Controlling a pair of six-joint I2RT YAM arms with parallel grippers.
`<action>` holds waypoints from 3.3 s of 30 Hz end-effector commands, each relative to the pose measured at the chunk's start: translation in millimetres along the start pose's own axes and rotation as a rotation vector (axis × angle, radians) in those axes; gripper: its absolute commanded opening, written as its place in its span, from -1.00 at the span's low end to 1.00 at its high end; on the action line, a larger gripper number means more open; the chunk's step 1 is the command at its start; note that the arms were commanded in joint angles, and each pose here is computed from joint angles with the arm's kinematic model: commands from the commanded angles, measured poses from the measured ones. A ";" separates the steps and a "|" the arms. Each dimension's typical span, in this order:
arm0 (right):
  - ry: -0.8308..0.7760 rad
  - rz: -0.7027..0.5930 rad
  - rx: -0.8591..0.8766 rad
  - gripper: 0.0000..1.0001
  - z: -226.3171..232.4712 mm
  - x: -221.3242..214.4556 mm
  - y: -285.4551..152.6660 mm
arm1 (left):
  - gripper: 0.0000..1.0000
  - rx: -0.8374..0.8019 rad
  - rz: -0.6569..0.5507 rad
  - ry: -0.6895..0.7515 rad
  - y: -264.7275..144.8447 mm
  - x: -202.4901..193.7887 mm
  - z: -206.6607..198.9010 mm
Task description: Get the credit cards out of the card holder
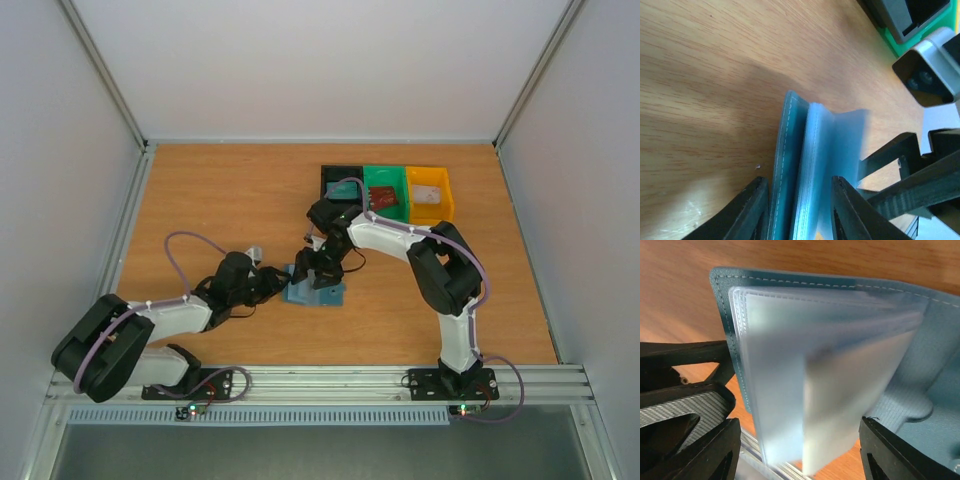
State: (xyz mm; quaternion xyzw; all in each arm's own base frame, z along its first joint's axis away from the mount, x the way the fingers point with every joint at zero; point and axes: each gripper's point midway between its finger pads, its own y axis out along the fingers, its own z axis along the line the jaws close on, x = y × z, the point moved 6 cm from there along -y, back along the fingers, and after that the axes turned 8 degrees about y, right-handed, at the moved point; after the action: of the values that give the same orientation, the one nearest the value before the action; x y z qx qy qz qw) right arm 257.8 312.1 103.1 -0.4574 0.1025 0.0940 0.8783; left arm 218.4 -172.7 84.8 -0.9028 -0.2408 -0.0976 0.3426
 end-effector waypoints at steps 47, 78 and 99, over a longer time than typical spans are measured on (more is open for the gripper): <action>0.127 -0.165 -0.008 -0.09 -70.5 -21.1 -39.4 | -0.67 -0.123 0.054 0.083 52.3 -16.2 -72.0; 0.164 -0.279 -0.100 0.70 -137.1 -52.7 -128.9 | -0.24 -0.040 0.029 0.014 64.7 -23.6 -58.2; 0.113 -0.160 0.154 -0.97 -129.6 -34.0 -83.5 | -0.10 -0.043 -0.049 0.046 65.0 -30.7 -66.8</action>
State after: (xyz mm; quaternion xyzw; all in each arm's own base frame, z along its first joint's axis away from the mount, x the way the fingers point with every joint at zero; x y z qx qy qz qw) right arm 233.7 151.7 88.1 -0.4147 0.1505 -0.0136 0.8973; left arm 214.8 -266.7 67.4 -0.9042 -0.2152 -0.0962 0.3563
